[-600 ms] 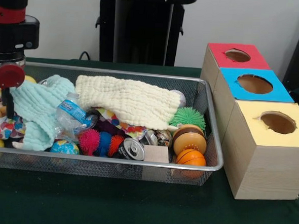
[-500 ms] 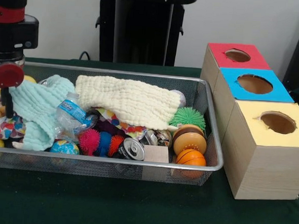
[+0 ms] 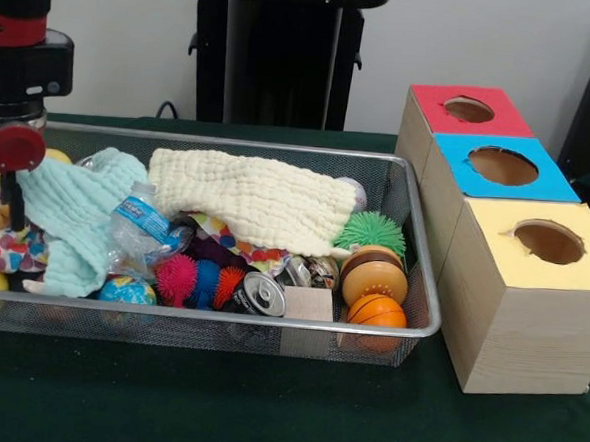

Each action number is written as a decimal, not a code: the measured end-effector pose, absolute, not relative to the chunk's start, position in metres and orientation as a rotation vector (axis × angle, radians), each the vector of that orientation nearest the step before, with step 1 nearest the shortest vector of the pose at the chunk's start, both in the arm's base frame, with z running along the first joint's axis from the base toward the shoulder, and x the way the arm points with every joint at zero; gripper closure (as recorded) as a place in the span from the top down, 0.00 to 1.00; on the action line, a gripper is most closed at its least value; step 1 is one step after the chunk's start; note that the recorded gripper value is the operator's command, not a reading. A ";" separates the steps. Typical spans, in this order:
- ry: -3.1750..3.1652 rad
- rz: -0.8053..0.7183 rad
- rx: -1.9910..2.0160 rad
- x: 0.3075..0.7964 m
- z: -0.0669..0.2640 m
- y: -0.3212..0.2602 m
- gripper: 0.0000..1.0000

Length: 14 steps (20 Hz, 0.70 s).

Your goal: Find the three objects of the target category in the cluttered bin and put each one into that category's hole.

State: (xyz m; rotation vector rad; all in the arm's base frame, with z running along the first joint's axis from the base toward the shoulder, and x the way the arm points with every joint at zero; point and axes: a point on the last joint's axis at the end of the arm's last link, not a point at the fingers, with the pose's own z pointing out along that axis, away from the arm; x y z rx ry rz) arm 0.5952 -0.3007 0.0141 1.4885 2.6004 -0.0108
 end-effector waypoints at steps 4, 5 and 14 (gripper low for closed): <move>2.620 -0.024 1.467 0.590 0.010 -0.299 1.00; 2.629 -0.029 1.458 0.588 0.008 -0.297 1.00; 2.646 -0.036 1.444 0.582 0.003 -0.295 1.00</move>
